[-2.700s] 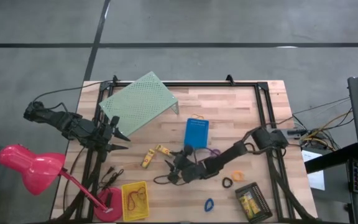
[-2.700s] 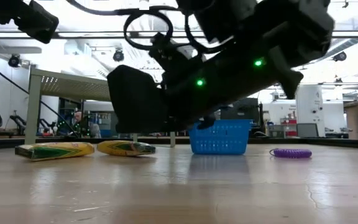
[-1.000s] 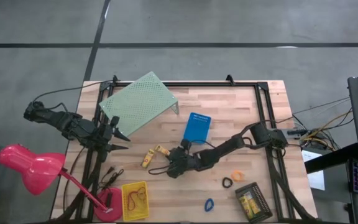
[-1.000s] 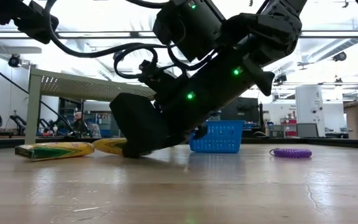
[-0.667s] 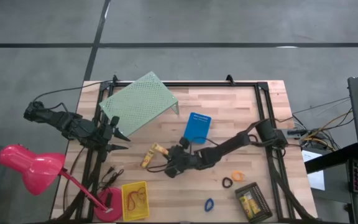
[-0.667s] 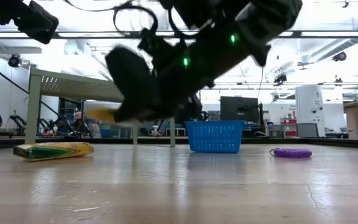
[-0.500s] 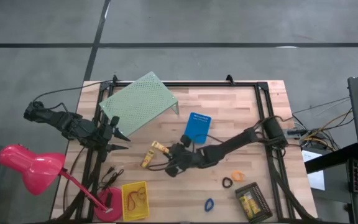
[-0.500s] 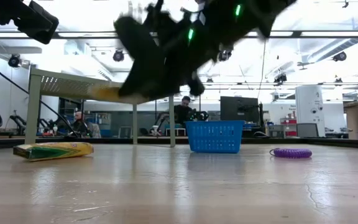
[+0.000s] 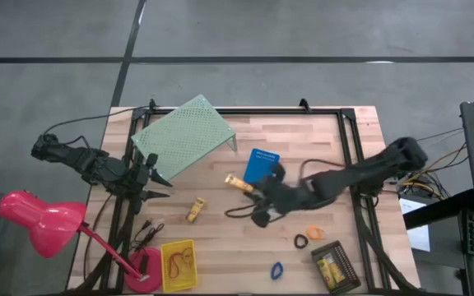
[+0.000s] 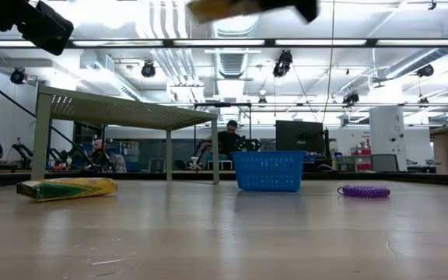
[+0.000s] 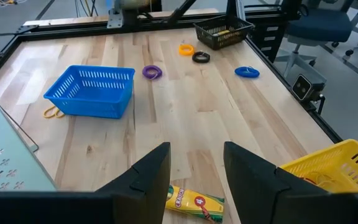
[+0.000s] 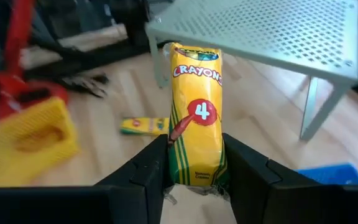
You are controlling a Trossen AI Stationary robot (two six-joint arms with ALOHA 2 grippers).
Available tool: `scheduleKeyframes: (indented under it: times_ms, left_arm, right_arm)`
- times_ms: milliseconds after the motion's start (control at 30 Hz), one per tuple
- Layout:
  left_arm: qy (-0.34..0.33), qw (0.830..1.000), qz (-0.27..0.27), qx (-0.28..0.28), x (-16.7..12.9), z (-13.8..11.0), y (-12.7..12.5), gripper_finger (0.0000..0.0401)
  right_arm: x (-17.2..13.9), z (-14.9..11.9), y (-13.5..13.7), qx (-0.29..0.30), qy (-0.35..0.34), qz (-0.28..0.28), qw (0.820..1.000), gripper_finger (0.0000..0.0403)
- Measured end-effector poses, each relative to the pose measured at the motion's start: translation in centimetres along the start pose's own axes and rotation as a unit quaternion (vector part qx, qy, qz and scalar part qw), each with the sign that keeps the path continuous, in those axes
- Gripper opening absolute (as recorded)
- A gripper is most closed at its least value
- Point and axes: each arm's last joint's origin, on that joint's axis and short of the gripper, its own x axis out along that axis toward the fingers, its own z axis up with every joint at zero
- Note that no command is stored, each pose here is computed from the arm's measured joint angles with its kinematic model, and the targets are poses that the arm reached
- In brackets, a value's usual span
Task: Pick & Place Office Desk Supplies
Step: Put the crayon box into the black basket
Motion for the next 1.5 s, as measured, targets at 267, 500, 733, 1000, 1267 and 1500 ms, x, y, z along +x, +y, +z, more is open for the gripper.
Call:
scheduleKeyframes:
  times_ms: [267,500,733,1000,1267,1500]
  left_arm:
    - [0.001,1.0,0.0,0.001,0.0,0.0,0.0,0.0154]
    - [0.001,1.0,0.0,0.001,0.0,0.0,0.0,0.0154]
    - [0.002,1.0,0.0,0.001,0.0,0.0,0.0,0.0154]
    - [0.002,1.0,0.0,0.001,0.0,0.0,0.0,0.0154]
    - [0.002,1.0,0.0,0.001,0.0,0.0,0.0,0.0154]
    - [0.002,1.0,0.0,0.001,0.0,0.0,0.0,0.0154]
  right_arm:
    - [-8.0,0.7,-1.7,0.112,0.061,0.065,0.99,0.0128]
    - [-13.0,-1.3,-1.7,0.163,0.166,0.112,0.966,0.0126]
    - [-16.5,-4.5,-0.3,0.21,0.274,0.116,0.931,0.0125]
    - [-19.3,-8.7,1.5,0.268,0.351,0.051,0.896,0.0127]
    - [-20.6,-13.3,3.5,0.304,0.401,-0.043,0.863,0.0127]
    - [-19.7,-16.3,4.7,0.302,0.423,-0.138,0.843,0.0127]
